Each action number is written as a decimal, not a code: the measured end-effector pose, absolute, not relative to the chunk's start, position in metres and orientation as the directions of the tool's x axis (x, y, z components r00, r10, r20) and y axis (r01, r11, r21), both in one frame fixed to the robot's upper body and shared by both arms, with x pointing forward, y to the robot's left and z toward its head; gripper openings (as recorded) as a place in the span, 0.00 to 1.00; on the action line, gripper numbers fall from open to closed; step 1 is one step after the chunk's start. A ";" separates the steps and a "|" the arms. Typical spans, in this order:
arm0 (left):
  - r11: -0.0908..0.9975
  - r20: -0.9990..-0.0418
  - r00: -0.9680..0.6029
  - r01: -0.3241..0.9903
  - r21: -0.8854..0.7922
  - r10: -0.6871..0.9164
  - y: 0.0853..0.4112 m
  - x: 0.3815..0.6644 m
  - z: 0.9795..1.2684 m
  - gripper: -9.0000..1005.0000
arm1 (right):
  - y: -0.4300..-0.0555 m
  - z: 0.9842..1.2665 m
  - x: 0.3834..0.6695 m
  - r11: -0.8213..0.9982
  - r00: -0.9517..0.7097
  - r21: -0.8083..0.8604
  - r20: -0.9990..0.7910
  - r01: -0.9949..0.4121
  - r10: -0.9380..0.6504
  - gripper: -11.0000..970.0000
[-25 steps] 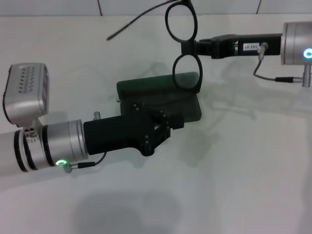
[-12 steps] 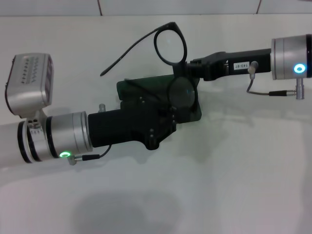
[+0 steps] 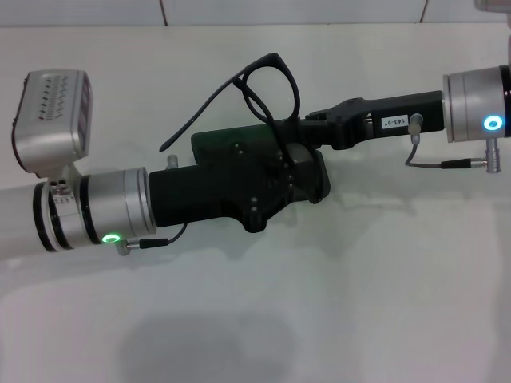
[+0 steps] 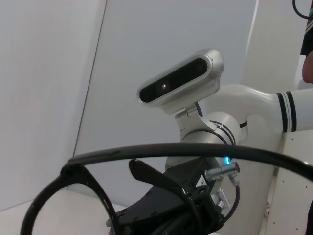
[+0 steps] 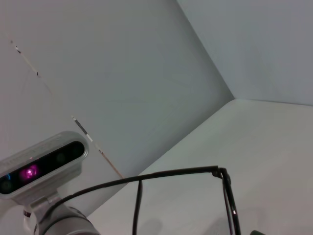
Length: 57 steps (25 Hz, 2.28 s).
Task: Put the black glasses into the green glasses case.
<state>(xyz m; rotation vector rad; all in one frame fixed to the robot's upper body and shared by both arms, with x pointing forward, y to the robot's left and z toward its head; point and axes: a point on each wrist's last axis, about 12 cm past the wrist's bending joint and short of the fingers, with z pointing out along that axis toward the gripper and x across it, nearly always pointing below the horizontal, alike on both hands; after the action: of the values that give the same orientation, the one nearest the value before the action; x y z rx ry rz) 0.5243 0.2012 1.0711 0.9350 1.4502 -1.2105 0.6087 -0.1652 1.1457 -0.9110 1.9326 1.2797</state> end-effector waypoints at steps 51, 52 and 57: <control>0.165 -0.973 -0.224 0.959 -0.229 -0.050 0.200 0.524 1.076 0.02 | -0.176 1.150 0.608 0.273 -0.537 0.486 -0.830 -0.830 -0.153 0.10; 0.161 -0.973 -0.223 0.960 -0.228 -0.053 0.201 0.523 1.077 0.02 | -0.181 1.150 0.609 0.288 -0.534 0.483 -0.835 -0.827 -0.133 0.10; 0.158 -0.973 -0.224 0.960 -0.231 -0.061 0.203 0.521 1.077 0.02 | -0.218 1.150 0.614 0.373 -0.521 0.463 -0.851 -0.804 -0.066 0.10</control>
<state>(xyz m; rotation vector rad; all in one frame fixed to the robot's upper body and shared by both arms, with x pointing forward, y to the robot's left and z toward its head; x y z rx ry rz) 0.5211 0.2031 1.0771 0.9374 1.4164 -1.2682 0.6138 -0.2178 1.1503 -0.7565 1.8607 1.2068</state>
